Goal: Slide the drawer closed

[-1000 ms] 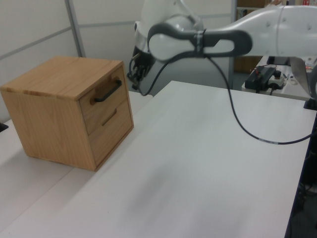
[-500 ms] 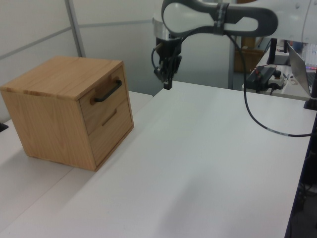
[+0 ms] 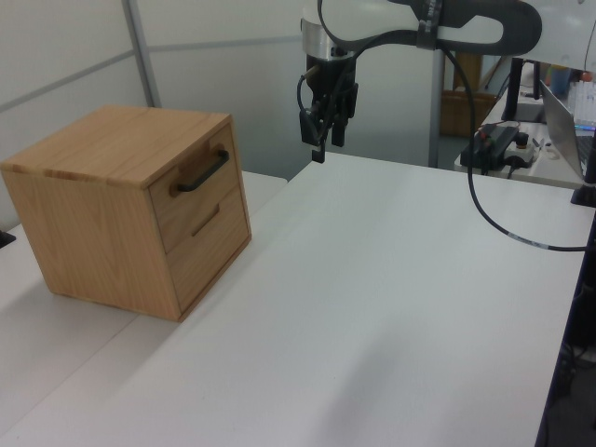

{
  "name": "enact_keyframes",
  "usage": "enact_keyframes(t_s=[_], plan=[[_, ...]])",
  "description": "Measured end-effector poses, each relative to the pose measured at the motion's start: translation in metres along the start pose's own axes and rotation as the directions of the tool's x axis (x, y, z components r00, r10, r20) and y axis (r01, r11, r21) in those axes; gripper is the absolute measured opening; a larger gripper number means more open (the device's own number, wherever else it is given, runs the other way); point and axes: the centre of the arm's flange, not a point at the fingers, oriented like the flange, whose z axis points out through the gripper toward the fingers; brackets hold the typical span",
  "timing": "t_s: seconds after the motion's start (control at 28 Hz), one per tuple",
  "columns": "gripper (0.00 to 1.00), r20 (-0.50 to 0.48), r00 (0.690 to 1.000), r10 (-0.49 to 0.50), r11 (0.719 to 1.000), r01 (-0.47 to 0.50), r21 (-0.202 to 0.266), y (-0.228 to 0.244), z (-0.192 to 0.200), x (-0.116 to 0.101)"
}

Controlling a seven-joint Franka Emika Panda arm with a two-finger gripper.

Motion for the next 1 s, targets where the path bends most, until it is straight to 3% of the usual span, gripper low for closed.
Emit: enact_keyframes(t_s=[0.32,1.0], plan=[[1.00,0.042,0.998,-0.054,0.999,0.054,0.003,-0.001,0.004,-0.004],[1.00,0.127,0.990,-0.057,0.998,0.057,0.009,-0.002,0.005,-0.018]])
